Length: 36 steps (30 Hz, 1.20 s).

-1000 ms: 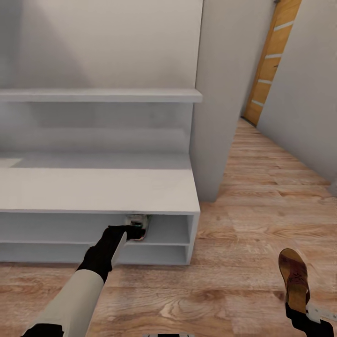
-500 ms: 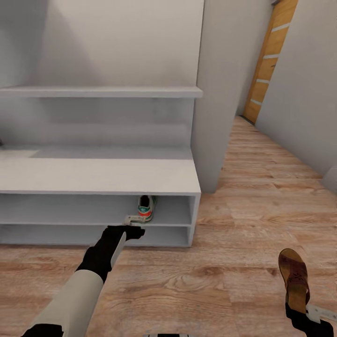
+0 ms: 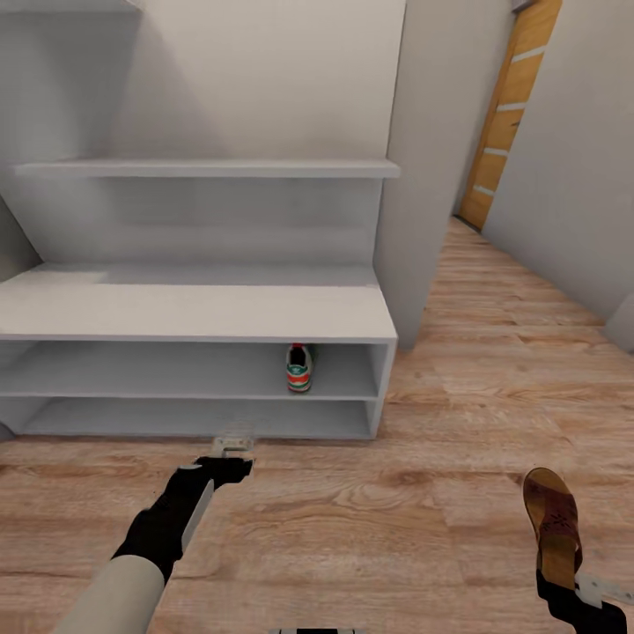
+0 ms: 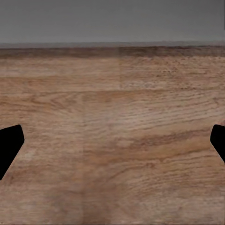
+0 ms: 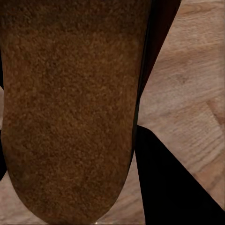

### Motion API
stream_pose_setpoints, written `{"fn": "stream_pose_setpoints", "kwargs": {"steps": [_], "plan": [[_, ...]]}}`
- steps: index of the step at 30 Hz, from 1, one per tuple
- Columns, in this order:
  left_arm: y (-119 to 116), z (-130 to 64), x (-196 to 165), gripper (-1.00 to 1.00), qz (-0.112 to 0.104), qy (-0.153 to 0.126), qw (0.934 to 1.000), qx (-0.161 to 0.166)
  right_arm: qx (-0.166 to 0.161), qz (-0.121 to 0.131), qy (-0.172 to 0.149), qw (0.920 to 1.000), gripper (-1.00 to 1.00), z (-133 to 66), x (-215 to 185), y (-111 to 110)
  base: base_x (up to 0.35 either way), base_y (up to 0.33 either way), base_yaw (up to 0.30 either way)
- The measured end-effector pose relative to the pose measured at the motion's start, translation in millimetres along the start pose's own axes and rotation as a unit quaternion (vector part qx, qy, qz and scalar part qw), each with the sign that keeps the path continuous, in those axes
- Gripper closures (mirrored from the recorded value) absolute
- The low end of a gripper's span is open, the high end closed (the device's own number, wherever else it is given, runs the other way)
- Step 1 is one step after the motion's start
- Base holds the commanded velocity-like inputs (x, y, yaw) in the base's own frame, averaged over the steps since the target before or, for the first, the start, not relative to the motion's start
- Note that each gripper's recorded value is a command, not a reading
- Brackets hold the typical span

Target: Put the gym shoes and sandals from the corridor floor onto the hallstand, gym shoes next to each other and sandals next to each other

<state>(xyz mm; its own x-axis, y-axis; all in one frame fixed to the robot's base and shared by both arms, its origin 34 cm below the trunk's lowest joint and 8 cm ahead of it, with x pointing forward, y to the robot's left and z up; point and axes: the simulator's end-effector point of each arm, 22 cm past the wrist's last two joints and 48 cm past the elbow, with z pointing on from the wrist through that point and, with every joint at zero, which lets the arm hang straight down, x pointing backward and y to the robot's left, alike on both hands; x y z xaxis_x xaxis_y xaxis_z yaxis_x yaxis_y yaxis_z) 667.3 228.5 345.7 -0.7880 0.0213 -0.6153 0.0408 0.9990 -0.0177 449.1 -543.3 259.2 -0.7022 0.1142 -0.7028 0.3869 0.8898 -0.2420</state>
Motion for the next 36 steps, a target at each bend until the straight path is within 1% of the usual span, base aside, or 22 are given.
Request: {"fn": "stream_pose_setpoints", "kwargs": {"steps": [2,4,5,6,8,9,12,13,14,15,16,17,18,20,22,23,26,28,31,32,36], "plan": [[6,0.3,12,-1.00,-0.002,-0.009,1.0000,-0.002,0.000,0.000,0.000,1.0000,1.00,0.0,0,0,-0.277,0.221,0.000],[15,-0.5,33,-1.00,-0.005,-0.018,0.9998,-0.004,0.000,0.000,0.000,1.0000,1.00,0.0,0,1,-0.277,0.221,0.000],[21,-2.2,51,-1.00,-0.005,-0.024,0.9997,0.004,0.000,0.000,0.000,1.0000,1.00,-0.1,0,1,-0.277,0.221,0.000],[26,-5.8,71,-1.00,-0.003,-0.030,0.9993,0.022,-0.001,0.000,0.000,1.0000,1.00,-0.1,0,1,-0.277,0.221,0.000],[31,-10.6,88,-1.00,-0.002,-0.037,0.9984,0.042,0.000,0.000,0.000,1.0000,1.00,-0.3,1,1,-0.277,0.221,0.000],[34,-16.0,100,-1.00,0.001,-0.046,0.9970,0.063,-0.001,0.000,0.001,1.0000,1.00,-0.4,2,1,-0.277,0.221,0.000],[39,-26.5,116,-1.00,0.005,-0.061,0.9934,0.098,-0.001,0.000,0.002,1.0000,1.00,-0.6,3,1,-0.278,0.221,0.000],[41,-34.5,124,-1.00,0.007,-0.070,0.9903,0.120,-0.001,0.000,0.002,1.0000,1.00,-0.7,3,1,-0.278,0.221,0.000],[43,-39.0,128,-1.00,0.007,-0.075,0.9885,0.131,-0.001,0.000,0.002,1.0000,1.00,-0.7,3,1,-0.275,0.221,0.000],[50,-54.3,140,-1.00,0.000,-0.091,0.9827,0.161,-0.001,0.000,0.003,1.0000,1.00,-0.7,3,1,-0.257,0.221,0.000],[62,-70.5,154,-1.00,-0.011,-0.102,0.9782,0.180,-0.001,-0.001,0.003,1.0000,1.00,-0.7,4,1,-0.240,0.212,0.000],[68,-79.6,162,-1.00,-0.019,-0.108,0.9761,0.188,-0.002,-0.001,0.003,1.0000,1.00,-0.8,4,2,-0.195,0.174,0.000],[75,-87.0,170,-1.00,-0.027,-0.111,0.9750,0.190,-0.002,-0.001,0.003,1.0000,1.00,-0.9,4,2,-0.161,0.145,0.000],[87,-95.2,181,-1.00,-0.039,-0.113,0.9753,0.186,-0.003,-0.001,0.003,1.0000,1.00,-1.2,4,4,-0.093,0.084,0.000],[94,-98.9,188,-1.00,-0.046,-0.113,0.9760,0.181,-0.004,0.000,0.004,1.0000,1.00,-1.5,5,5,-0.050,0.045,0.000],[101,-101.3,201,-1.00,-0.057,-0.107,0.9774,0.174,-0.006,0.000,0.005,1.0000,1.00,-1.8,6,8,-0.027,0.024,0.000],[104,-102.2,223,-1.00,-0.069,-0.092,0.9791,0.168,-0.007,0.001,0.005,1.0000,1.00,-2.2,7,9,-0.013,0.012,0.000],[106,-103.5,239,-1.00,-0.071,-0.089,0.9803,0.161,-0.007,0.002,0.006,1.0000,1.00,-2.4,7,10,-0.005,0.005,0.000],[109,-104.7,243,-1.00,-0.069,-0.094,0.9808,0.156,-0.007,0.002,0.006,1.0000,1.00,-2.4,7,11,-0.002,0.002,0.000],[111,-105.5,245,-1.00,-0.068,-0.098,0.9811,0.152,-0.012,0.004,0.007,0.9999,1.00,-3.6,10,19,0.000,0.000,0.000],[113,-105.9,246,-1.00,-0.068,-0.099,0.9813,0.150,-0.019,0.009,0.009,0.9997,1.00,-5.7,14,31,0.000,0.047,0.000]]}}
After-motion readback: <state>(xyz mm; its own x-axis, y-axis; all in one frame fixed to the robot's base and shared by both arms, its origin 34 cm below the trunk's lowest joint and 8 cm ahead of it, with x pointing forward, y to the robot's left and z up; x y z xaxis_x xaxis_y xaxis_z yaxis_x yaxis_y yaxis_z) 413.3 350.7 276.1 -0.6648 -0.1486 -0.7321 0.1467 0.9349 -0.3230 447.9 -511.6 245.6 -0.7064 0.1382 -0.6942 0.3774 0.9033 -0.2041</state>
